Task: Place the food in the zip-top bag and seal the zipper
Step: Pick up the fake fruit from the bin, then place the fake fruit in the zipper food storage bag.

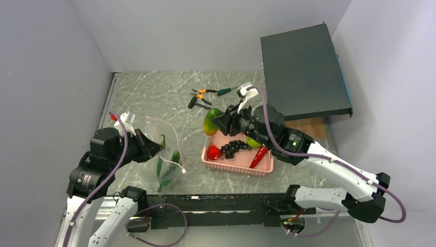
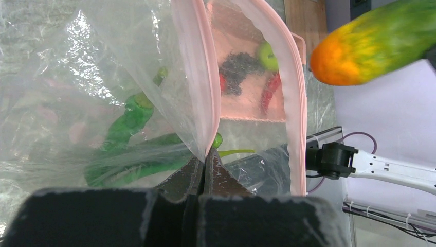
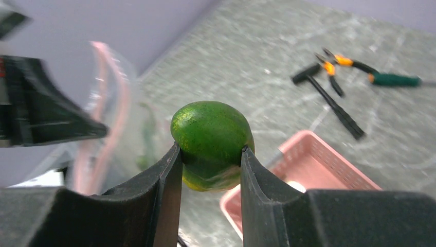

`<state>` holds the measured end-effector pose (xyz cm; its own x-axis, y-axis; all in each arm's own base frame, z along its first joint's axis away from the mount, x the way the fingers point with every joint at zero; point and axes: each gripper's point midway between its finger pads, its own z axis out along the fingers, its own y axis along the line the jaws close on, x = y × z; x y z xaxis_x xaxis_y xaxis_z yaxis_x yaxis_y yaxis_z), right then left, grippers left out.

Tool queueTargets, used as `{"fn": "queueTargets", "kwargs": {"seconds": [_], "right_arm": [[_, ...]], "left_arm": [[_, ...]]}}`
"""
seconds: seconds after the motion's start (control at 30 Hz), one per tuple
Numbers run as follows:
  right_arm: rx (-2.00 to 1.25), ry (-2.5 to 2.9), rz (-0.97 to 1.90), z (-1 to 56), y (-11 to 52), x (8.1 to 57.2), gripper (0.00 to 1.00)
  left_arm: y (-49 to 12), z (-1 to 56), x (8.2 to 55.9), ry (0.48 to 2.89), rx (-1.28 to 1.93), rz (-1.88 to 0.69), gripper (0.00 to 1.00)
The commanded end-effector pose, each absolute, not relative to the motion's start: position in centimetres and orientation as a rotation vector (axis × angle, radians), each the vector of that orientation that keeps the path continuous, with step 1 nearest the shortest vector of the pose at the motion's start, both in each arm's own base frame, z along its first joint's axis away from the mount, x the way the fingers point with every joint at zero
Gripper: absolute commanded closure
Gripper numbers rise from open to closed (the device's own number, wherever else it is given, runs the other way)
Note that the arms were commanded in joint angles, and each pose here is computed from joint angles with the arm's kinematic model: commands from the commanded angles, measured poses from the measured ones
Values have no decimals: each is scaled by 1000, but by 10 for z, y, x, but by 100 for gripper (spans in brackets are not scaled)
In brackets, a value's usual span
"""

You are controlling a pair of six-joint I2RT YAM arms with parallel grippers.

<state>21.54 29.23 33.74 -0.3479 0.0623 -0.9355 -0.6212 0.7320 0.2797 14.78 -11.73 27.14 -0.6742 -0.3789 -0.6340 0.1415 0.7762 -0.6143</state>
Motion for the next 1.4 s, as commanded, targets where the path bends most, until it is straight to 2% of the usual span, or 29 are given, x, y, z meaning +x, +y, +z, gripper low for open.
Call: {"fn": "queueTargets", "kwargs": {"seconds": [0.0, 0.2, 0.3, 0.5, 0.77, 1.13, 1.17, 1.37], "right_arm": [[-474, 1540, 1048, 425, 323, 185, 100], [-556, 1363, 1173, 475, 351, 148, 100], [-607, 1335, 1215, 481, 370, 133, 100], [-654, 1360, 1263, 471, 399, 123, 100], [-655, 1499, 1101, 430, 415, 142, 100], [-708, 1548, 886, 402, 430, 146, 100], [-713, 1551, 875, 400, 431, 146, 98], [-719, 1601, 832, 389, 438, 149, 42]], "left_arm": [[-125, 286, 149, 2110, -155, -891, 100], [-124, 291, 150, 2100, -154, -883, 100], [-124, 291, 149, 2113, -155, -881, 100], [-122, 296, 147, 2103, -150, -876, 100], [-124, 298, 148, 2100, -150, -885, 100], [-122, 299, 144, 2093, -157, -885, 100], [-122, 299, 144, 2094, -155, -884, 100], [-121, 300, 141, 2093, -156, -880, 100]]}}
